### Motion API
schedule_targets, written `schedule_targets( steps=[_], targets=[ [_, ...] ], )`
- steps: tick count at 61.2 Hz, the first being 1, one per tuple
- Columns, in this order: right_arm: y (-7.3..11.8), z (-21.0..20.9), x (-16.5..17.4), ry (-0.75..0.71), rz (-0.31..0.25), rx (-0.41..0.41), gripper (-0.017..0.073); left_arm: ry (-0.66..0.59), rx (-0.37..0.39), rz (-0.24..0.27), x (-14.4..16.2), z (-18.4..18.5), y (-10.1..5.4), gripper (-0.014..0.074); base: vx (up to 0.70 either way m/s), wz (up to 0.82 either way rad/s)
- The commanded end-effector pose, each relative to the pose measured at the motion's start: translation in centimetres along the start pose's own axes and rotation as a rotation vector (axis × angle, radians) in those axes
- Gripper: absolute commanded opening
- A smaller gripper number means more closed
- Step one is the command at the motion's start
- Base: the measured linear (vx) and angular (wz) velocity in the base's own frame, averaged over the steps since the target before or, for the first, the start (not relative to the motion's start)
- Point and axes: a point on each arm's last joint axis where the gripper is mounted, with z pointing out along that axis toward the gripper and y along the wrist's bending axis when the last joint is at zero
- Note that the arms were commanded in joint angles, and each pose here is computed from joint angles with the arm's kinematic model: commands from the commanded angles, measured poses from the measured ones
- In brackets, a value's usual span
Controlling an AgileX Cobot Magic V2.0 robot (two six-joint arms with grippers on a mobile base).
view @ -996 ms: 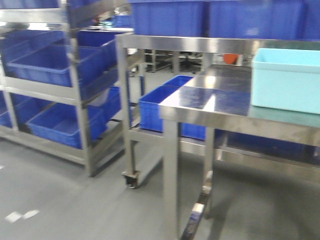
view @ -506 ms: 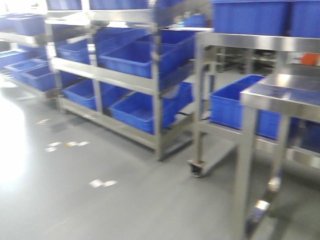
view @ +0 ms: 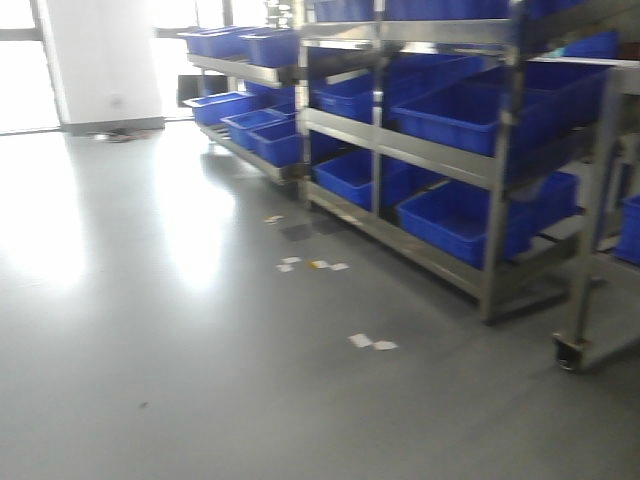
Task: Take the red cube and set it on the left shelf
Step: 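Drive the base away from the table holding the red cube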
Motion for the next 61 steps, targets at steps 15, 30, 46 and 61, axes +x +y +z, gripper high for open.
schedule_targets(
  steps=[15, 30, 46, 61],
  targets=[
    [0.29, -0.17, -1.77, -0.117, -0.013, -0.026, 0.0059, -0.053, -0.006, -0.005, 0.05, 0.08, 0.05, 0.0106, -0.17, 0.53],
    [0.29, -0.17, -1.77, -0.117, -0.013, -0.026, 0.0059, -0.053, -0.006, -0.005, 0.05, 0.08, 0.05, 0.0106, -0.14, 0.57],
    [0.29, -0.17, -1.77, -0.117, -0.013, -0.026, 0.0059, -0.053, -0.006, -0.005, 0.05, 0.08, 0.05, 0.0106, -0.12, 0.43],
    [0.29, -0.17, -1.77, -0.117, -0.013, -0.026, 0.0059, -0.053, -0.006, -0.005, 0.05, 0.08, 0.05, 0.0106, -0.08, 0.33]
  ],
)
